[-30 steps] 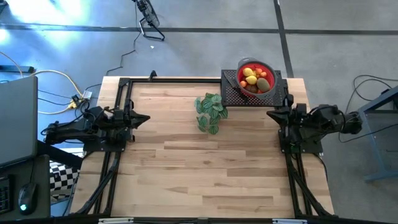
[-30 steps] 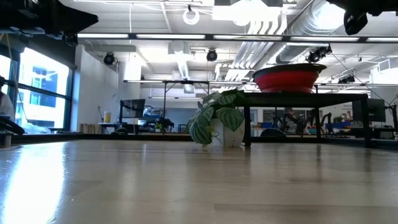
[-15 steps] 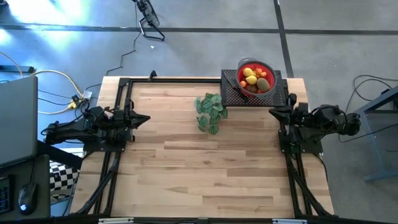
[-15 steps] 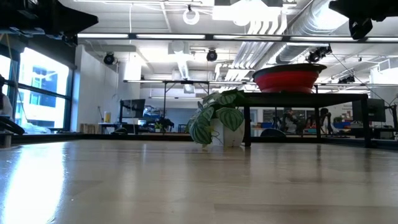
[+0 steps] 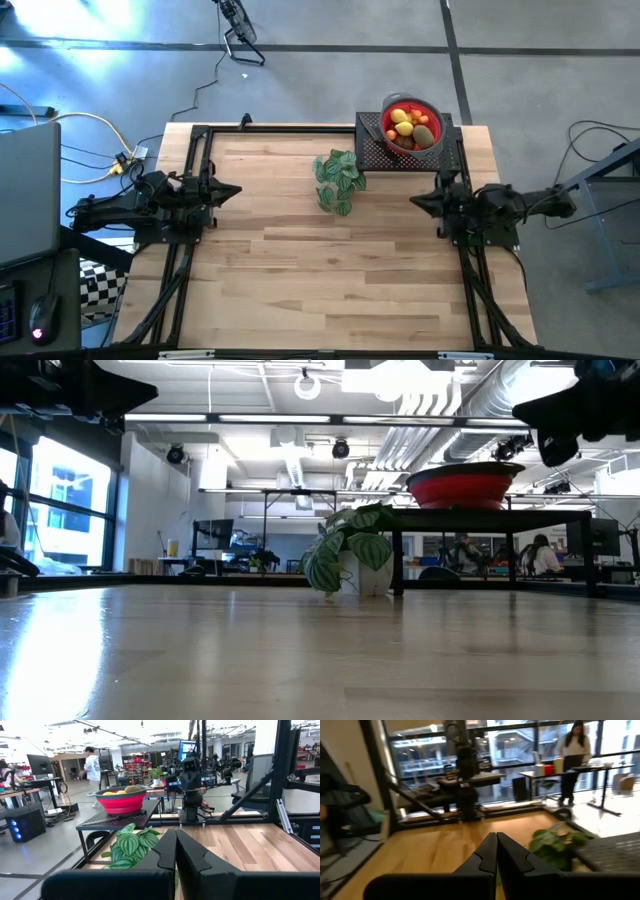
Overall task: Pick & Place Fruit
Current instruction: Return to Home Position
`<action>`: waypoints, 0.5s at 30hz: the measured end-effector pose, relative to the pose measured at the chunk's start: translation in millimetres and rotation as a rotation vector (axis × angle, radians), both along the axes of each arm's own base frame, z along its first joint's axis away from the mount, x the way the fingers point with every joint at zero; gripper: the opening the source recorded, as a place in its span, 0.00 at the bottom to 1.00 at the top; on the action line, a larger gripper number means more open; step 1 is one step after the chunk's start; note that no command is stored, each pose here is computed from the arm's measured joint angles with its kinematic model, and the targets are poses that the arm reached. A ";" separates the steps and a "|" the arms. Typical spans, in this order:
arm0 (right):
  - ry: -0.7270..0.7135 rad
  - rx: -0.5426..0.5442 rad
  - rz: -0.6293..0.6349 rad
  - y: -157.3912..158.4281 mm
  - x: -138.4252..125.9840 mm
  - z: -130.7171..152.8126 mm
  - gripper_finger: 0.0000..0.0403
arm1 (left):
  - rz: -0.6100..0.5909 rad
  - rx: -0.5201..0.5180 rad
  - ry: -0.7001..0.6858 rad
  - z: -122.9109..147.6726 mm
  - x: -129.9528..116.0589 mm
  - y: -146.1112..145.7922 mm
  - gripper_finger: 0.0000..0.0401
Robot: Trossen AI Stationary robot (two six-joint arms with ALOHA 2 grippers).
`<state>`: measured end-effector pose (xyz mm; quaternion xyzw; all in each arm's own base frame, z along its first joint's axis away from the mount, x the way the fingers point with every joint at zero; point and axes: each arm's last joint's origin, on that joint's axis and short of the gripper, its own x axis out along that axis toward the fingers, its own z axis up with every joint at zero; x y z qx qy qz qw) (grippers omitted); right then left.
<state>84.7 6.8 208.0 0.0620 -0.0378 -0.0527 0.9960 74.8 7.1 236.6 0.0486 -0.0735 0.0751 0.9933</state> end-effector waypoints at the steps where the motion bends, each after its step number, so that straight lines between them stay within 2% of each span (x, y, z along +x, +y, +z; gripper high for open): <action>1: -0.006 0.009 0.015 0.7 1.7 -3.7 0.01 | 0.000 -0.002 0.000 0.0 0.0 0.0 0.00; 5: -0.033 0.020 0.097 3.7 5.3 -11.7 0.01 | -0.001 -0.009 0.008 -0.7 0.0 0.0 0.00; 15: 0.011 0.005 0.219 7.7 8.0 -23.8 0.01 | -0.012 -0.025 0.019 -1.9 0.2 -0.2 0.00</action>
